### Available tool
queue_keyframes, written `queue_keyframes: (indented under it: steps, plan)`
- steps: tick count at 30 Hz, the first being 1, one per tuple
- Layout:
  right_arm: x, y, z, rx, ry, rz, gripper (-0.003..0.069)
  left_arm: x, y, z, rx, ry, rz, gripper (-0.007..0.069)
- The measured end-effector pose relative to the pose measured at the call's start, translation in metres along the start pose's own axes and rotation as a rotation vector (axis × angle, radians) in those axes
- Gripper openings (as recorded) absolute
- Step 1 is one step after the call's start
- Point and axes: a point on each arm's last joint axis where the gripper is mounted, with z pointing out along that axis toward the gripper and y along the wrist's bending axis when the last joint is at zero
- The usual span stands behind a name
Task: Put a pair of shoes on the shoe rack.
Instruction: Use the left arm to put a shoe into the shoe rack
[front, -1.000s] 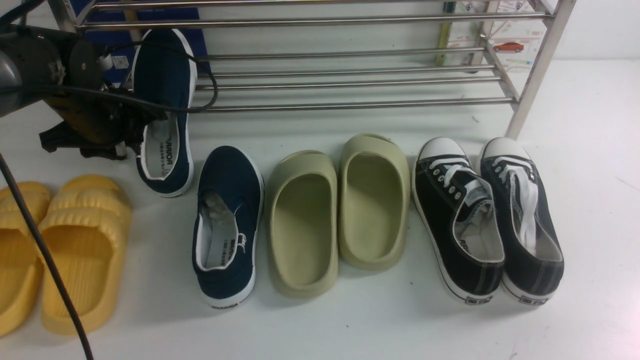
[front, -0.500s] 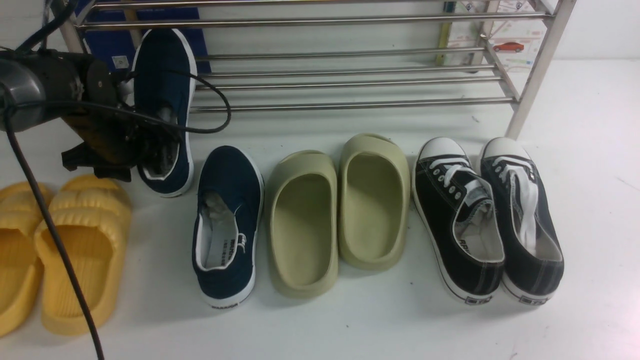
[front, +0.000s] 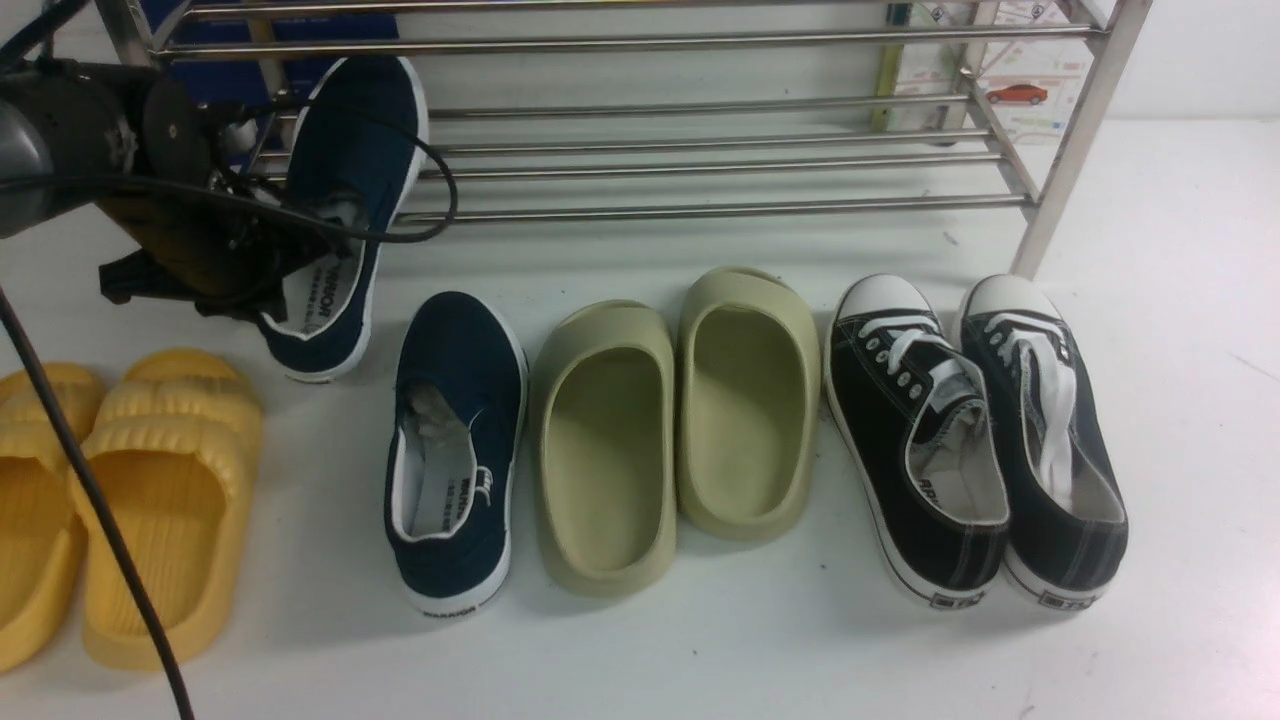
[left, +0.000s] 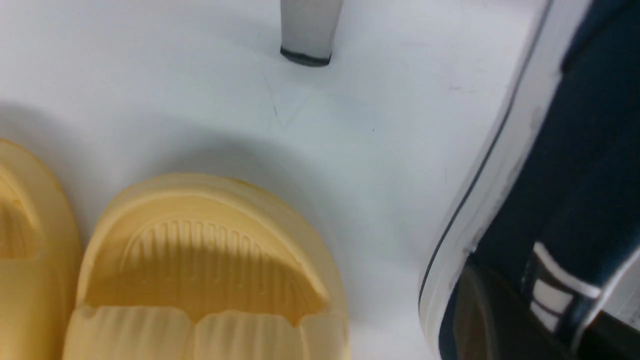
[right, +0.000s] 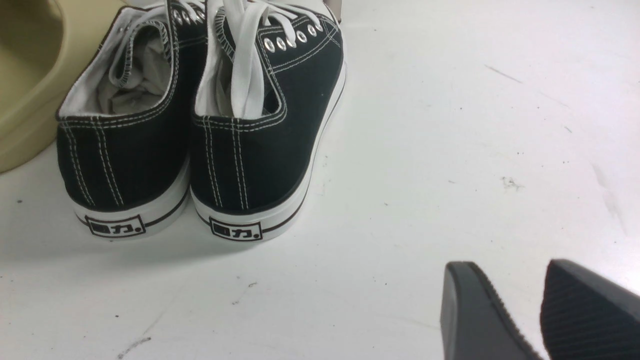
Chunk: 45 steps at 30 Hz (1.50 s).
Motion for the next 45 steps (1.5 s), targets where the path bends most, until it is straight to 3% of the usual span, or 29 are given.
queue_keyframes:
  steps: [7, 22, 29, 33, 37, 40, 45]
  plan:
    - [0.0, 0.0, 0.0, 0.0, 0.0, 0.0, 0.0246, -0.027, -0.008, -0.019, 0.024, -0.036, -0.034, 0.0007]
    - [0.0, 0.0, 0.0, 0.0, 0.0, 0.0, 0.0246, -0.046, -0.02, -0.005, 0.085, -0.021, -0.099, 0.0009]
    - [0.0, 0.0, 0.0, 0.0, 0.0, 0.0, 0.0246, -0.051, -0.021, -0.007, 0.098, -0.061, -0.102, 0.0102]
    - [0.0, 0.0, 0.0, 0.0, 0.0, 0.0, 0.0246, -0.055, -0.023, -0.009, 0.115, -0.097, -0.108, 0.0242]
    - [0.0, 0.0, 0.0, 0.0, 0.0, 0.0, 0.0246, -0.054, -0.023, -0.009, 0.113, -0.083, -0.11, 0.0325]
    - [0.0, 0.0, 0.0, 0.0, 0.0, 0.0, 0.0246, -0.054, -0.022, -0.013, 0.112, -0.075, -0.109, 0.0342]
    - [0.0, 0.0, 0.0, 0.0, 0.0, 0.0, 0.0246, -0.052, -0.021, -0.06, 0.112, -0.055, -0.046, 0.0316]
